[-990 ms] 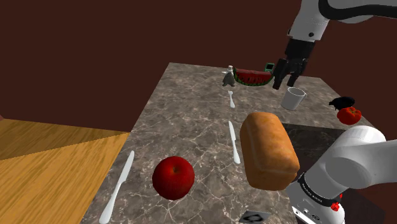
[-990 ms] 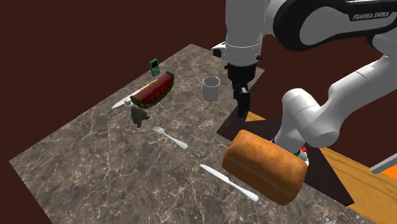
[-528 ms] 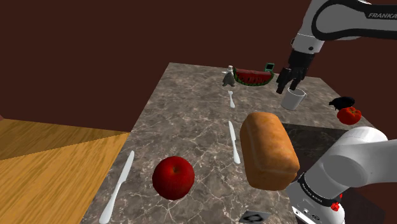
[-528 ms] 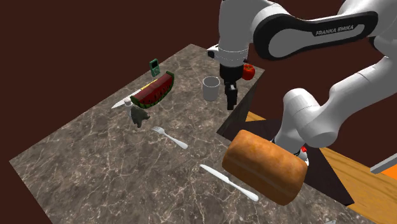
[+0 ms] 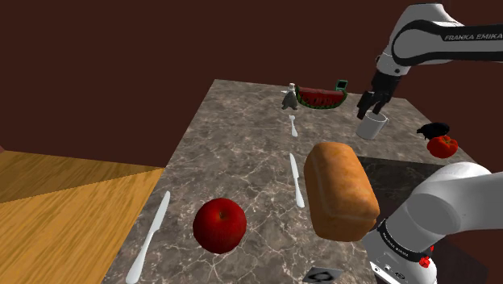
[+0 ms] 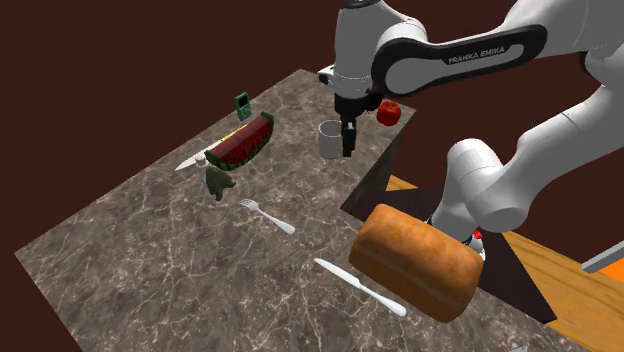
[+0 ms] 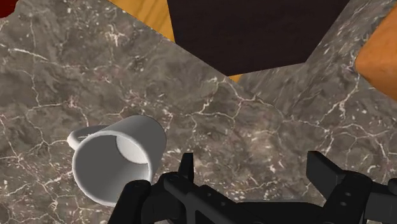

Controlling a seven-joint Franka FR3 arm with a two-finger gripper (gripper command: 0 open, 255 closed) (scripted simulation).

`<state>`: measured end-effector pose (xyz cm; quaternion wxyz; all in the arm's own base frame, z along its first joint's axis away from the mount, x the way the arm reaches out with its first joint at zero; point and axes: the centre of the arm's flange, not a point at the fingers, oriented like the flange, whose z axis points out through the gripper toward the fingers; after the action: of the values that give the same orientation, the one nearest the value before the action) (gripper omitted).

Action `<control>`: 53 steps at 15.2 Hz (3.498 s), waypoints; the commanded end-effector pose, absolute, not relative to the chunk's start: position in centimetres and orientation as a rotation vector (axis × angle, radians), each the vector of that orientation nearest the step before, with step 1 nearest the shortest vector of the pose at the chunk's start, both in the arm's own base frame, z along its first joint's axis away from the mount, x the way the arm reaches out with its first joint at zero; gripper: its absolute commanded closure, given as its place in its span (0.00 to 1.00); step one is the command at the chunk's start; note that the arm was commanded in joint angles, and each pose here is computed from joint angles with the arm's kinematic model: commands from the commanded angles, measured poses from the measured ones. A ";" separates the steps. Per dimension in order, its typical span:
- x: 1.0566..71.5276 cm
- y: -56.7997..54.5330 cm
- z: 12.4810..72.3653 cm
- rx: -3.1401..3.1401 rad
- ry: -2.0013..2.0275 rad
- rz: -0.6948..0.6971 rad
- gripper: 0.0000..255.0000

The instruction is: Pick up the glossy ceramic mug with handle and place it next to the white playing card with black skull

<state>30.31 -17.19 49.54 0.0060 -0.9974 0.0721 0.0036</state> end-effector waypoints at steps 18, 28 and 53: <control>31.0 -26.1 41.2 -3.183 0.251 -0.069 0.00; 31.0 -26.1 41.2 -3.183 0.251 -0.069 1.00; 31.0 -26.1 51.7 -3.183 0.251 -0.069 1.00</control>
<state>30.96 -26.17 51.18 -0.0263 -0.9963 0.0787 -0.0218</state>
